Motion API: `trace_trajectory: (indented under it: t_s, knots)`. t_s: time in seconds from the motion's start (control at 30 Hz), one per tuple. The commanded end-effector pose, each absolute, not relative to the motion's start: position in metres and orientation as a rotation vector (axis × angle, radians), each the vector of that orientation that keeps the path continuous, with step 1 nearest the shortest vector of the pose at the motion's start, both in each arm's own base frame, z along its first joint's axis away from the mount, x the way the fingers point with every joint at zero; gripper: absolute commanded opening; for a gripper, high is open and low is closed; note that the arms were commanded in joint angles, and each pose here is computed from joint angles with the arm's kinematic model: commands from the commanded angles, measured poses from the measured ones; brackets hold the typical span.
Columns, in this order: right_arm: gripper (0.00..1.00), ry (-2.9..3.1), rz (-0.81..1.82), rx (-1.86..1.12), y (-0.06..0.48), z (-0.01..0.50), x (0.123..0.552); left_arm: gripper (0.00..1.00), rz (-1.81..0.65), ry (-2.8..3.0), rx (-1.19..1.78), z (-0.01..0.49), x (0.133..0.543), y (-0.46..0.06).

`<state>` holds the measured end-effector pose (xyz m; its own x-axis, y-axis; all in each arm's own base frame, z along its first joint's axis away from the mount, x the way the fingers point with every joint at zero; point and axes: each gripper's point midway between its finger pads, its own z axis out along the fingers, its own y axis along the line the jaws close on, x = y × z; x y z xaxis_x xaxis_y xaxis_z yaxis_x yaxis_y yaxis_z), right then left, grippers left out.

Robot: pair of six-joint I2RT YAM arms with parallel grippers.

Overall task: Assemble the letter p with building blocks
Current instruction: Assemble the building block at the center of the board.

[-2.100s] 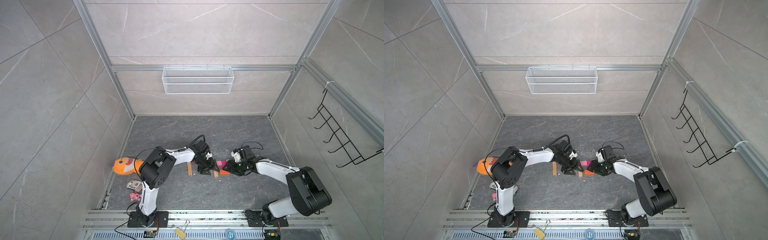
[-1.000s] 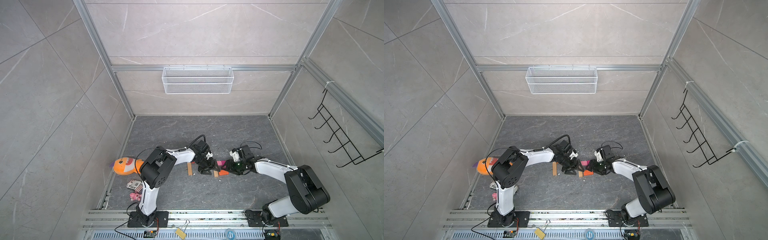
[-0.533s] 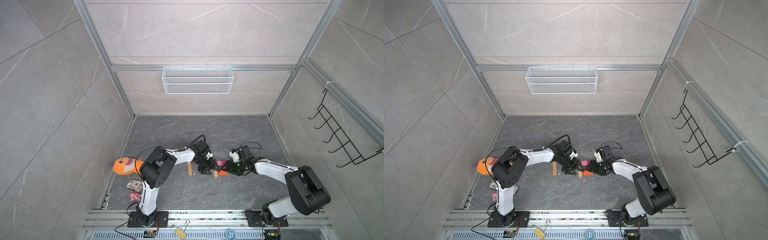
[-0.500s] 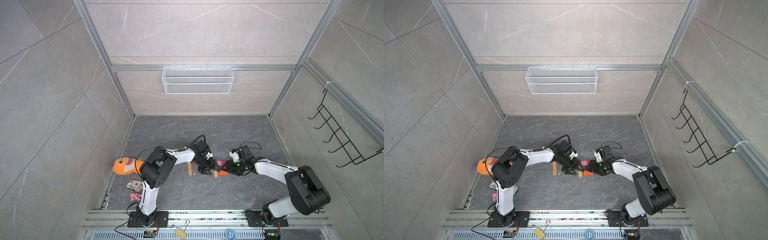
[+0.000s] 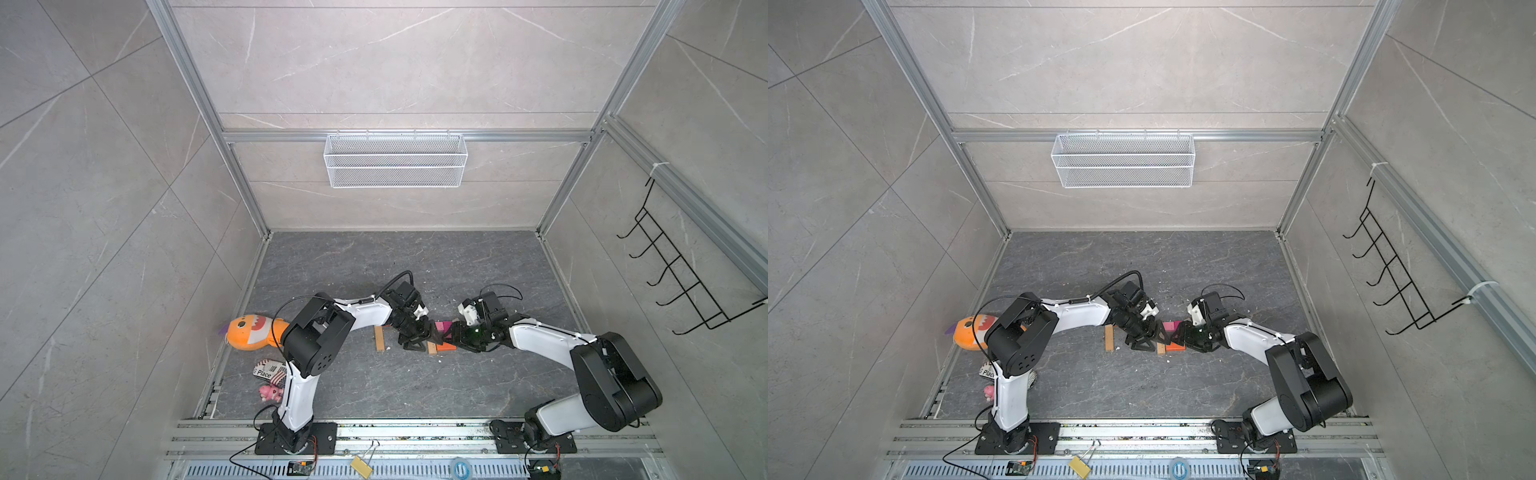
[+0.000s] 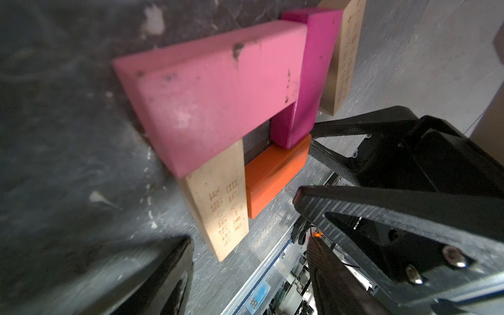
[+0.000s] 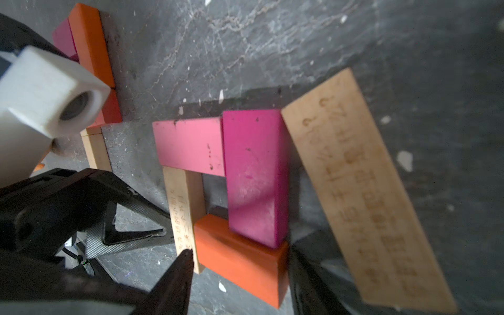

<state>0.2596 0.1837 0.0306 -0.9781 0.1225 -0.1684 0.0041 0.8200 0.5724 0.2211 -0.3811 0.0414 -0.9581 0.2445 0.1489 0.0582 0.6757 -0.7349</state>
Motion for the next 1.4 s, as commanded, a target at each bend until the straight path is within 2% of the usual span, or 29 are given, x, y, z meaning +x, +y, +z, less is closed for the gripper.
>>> trace_trajectory:
  t_s: [0.0, 1.0, 1.23, 1.37]
  knots:
    - [0.58, 2.827, 0.878, 0.091, 0.184, 0.029, 0.254, 0.69, 1.161, -2.635, -0.244, 0.040, 0.221, -0.386]
    - [0.58, 2.829, 0.898, 0.073, 0.189, 0.027, 0.256, 0.69, 1.158, -2.627, -0.228, 0.034, 0.221, -0.388]
    - [0.59, 2.832, 0.782, 0.112, 0.176, 0.027, 0.259, 0.69, 1.141, -2.645, -0.217, 0.034, 0.222, -0.385]
    - [0.65, 2.832, 0.712, 0.135, 0.169, 0.031, 0.262, 0.69, 1.123, -2.659, -0.195, 0.032, 0.223, -0.382]
